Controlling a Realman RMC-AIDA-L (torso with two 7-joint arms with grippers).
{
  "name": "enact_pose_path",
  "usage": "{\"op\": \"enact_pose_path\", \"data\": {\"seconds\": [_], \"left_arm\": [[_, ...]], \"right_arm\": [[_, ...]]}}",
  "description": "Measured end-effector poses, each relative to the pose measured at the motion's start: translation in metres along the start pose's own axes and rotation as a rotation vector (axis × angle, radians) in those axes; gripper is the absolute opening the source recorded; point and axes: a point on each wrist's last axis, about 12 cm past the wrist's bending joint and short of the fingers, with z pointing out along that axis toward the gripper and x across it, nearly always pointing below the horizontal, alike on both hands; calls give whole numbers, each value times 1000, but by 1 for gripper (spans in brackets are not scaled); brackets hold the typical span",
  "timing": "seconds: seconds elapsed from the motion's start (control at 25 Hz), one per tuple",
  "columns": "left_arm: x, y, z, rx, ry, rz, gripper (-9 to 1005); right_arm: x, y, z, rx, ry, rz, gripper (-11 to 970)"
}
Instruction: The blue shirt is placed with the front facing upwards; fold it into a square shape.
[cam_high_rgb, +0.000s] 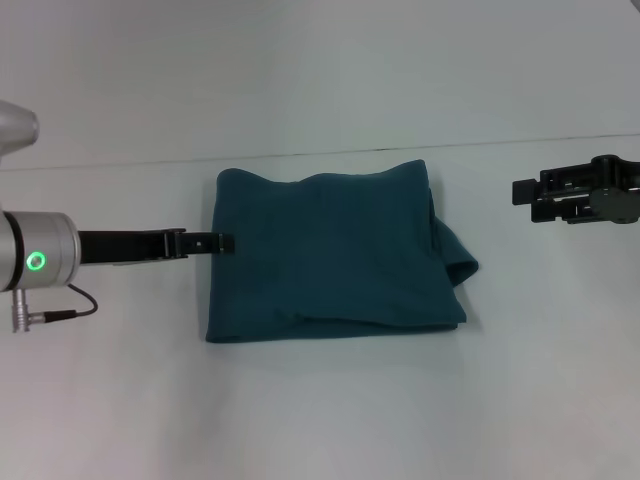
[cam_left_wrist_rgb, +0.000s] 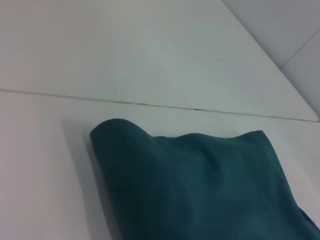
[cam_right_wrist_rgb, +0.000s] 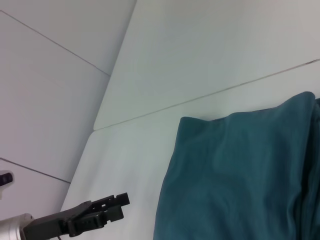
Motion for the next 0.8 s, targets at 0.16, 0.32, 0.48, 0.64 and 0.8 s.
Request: {"op": "enact_pose_path", "data": {"seconds": [0.16, 0.32, 0.48, 0.64, 0.8], "left_arm": [[1, -1, 1, 3, 3, 1, 901], [1, -2, 1, 5, 5, 3, 900], [0, -2, 1, 5, 5, 5, 900], [1, -2, 1, 7, 5, 6, 901], [5, -10, -9, 92, 53, 131, 901]], "right_arm": [[1, 0, 0, 1, 0, -1, 636], [2, -1, 0, 2, 5, -9, 636], [2, -1, 0, 2, 7, -11, 635], [3, -2, 0, 2, 4, -9, 632], [7, -1, 3, -17, 16, -58, 629]]}}
